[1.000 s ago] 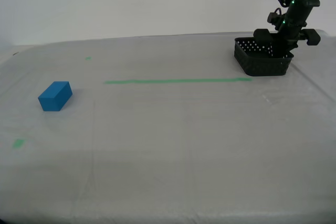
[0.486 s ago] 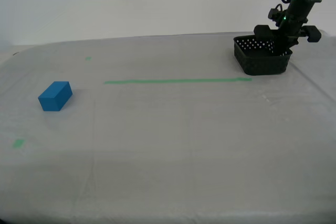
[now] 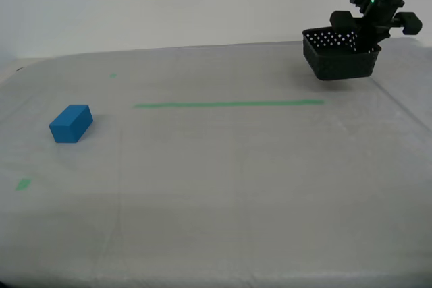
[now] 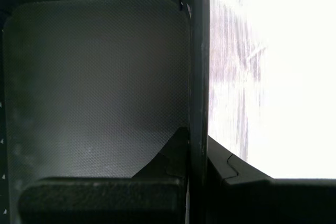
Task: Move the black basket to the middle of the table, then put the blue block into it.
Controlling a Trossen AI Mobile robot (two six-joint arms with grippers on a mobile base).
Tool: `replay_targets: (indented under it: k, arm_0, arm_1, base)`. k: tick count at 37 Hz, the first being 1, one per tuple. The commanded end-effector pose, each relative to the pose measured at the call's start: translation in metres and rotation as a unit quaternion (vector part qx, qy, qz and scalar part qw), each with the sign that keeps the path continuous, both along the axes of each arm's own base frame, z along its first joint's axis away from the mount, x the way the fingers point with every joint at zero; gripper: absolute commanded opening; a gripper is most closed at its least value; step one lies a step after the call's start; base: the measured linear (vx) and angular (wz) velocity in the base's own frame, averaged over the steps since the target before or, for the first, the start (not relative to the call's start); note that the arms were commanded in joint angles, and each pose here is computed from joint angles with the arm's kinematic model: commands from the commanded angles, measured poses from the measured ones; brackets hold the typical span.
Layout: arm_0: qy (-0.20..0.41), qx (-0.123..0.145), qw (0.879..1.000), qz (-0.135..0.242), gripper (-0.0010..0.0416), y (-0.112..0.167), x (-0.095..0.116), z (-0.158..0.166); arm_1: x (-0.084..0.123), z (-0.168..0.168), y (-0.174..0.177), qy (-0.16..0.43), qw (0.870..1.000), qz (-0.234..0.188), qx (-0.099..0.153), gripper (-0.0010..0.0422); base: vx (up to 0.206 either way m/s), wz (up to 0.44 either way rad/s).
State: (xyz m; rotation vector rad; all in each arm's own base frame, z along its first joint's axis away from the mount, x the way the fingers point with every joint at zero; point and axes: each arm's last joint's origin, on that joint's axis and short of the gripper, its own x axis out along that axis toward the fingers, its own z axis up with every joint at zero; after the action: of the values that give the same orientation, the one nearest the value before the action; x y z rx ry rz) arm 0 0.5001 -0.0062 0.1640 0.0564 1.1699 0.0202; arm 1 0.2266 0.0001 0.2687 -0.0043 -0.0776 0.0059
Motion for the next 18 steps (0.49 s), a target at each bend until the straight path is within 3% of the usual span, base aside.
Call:
replay_targets:
  k: [1, 9, 18]
  arm_0:
    - [-0.001, 0.003, 1.0, 0.0, -0.0001, 0.005, -0.003, 0.008]
    - [-0.005, -0.007, 1.0, 0.009, -0.0001, 0.025, -0.011, 0.03]
    - [-0.021, 0.004, 1.0, 0.005, -0.0001, 0.053, -0.023, 0.055]
  arm_1:
    - [0.0, 0.001, 0.0, -0.003, 1.0, 0.0, 0.001, 0.0]
    - [0.0, 0.001, 0.0, -0.003, 1.0, 0.0, 0.001, 0.0]
    - [0.0, 0.001, 0.0, -0.003, 1.0, 0.0, 0.001, 0.0]
  base:
    - [0.0, 0.0]
    - [0.0, 0.0]
    - [0.0, 0.0]
